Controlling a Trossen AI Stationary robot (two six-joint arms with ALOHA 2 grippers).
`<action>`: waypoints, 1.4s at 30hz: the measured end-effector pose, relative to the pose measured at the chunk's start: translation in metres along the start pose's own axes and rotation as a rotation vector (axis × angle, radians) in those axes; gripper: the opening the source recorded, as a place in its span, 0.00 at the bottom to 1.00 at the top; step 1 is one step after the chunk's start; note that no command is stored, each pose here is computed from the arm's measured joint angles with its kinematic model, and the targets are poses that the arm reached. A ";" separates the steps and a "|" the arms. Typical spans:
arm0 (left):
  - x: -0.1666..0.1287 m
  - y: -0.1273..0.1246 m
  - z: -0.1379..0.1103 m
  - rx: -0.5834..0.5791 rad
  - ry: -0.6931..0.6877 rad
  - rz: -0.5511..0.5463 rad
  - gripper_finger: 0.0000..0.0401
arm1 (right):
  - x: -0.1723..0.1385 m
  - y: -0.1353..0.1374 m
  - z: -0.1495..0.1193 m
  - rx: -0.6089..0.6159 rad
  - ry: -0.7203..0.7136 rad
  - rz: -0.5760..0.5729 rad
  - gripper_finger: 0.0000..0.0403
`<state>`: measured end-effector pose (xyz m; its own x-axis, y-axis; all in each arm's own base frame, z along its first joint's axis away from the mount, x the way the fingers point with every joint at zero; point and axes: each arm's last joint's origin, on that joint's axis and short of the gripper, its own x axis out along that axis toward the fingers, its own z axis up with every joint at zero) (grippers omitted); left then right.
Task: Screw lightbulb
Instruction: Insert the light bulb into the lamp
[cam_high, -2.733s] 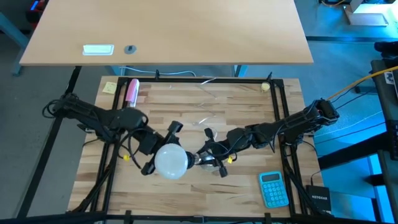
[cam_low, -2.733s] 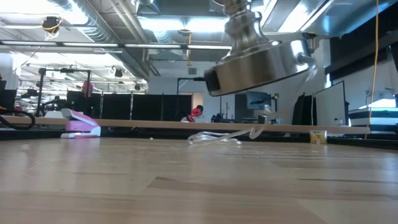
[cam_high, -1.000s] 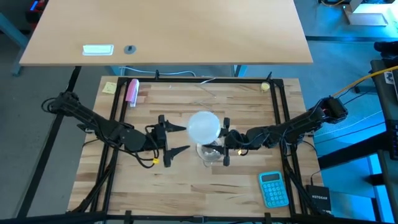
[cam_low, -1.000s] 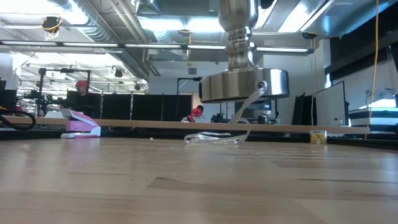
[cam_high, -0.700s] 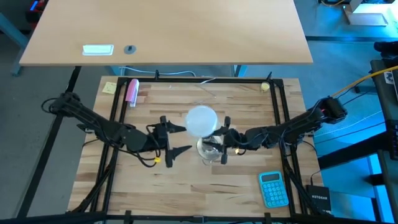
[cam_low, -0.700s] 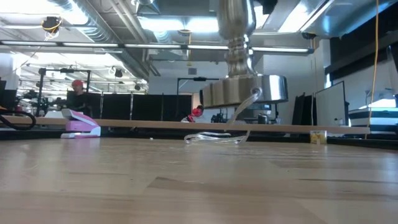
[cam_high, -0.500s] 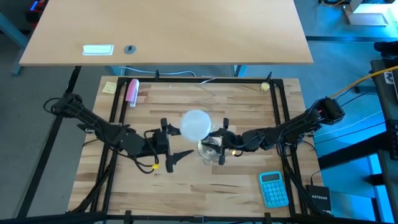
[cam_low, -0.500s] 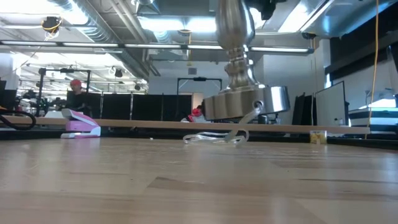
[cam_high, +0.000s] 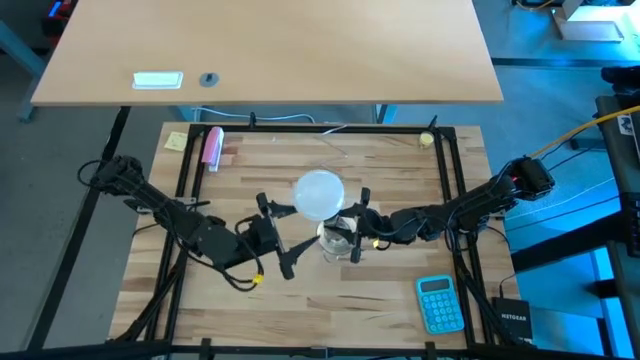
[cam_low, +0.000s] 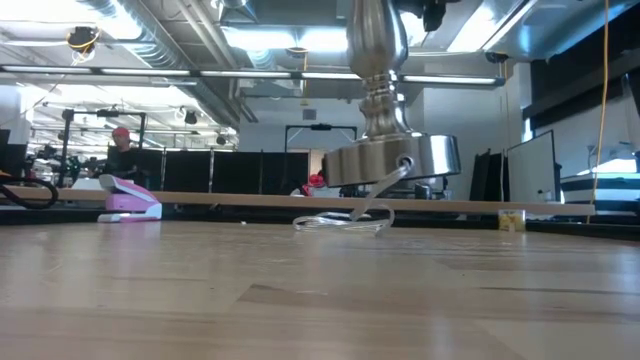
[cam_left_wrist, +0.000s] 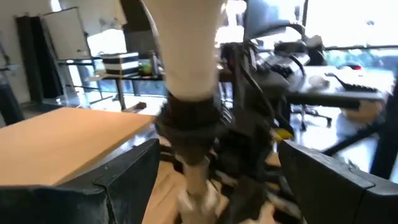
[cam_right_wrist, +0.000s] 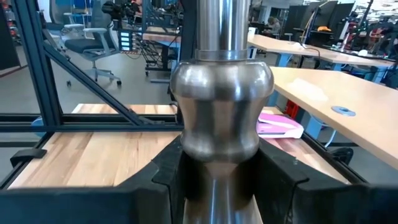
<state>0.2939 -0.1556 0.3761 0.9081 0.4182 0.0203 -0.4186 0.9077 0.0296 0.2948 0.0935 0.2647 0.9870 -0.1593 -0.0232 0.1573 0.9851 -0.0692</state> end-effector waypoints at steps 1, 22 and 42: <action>0.000 0.000 0.002 -0.011 -0.014 0.002 0.80 | 0.000 0.000 0.000 -0.001 0.002 0.000 0.34; 0.034 0.030 0.023 -0.046 -0.201 0.018 0.80 | 0.000 0.000 0.002 0.011 -0.017 -0.002 0.34; 0.048 0.039 0.018 -0.016 -0.198 -0.044 0.80 | 0.000 -0.001 0.001 0.003 -0.010 -0.021 0.34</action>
<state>0.3216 -0.1009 0.3964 0.9062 0.3641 0.2152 -0.3765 0.9262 0.0186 0.2948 0.0926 0.2659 0.9838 -0.1790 -0.0120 0.1778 0.9818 -0.0666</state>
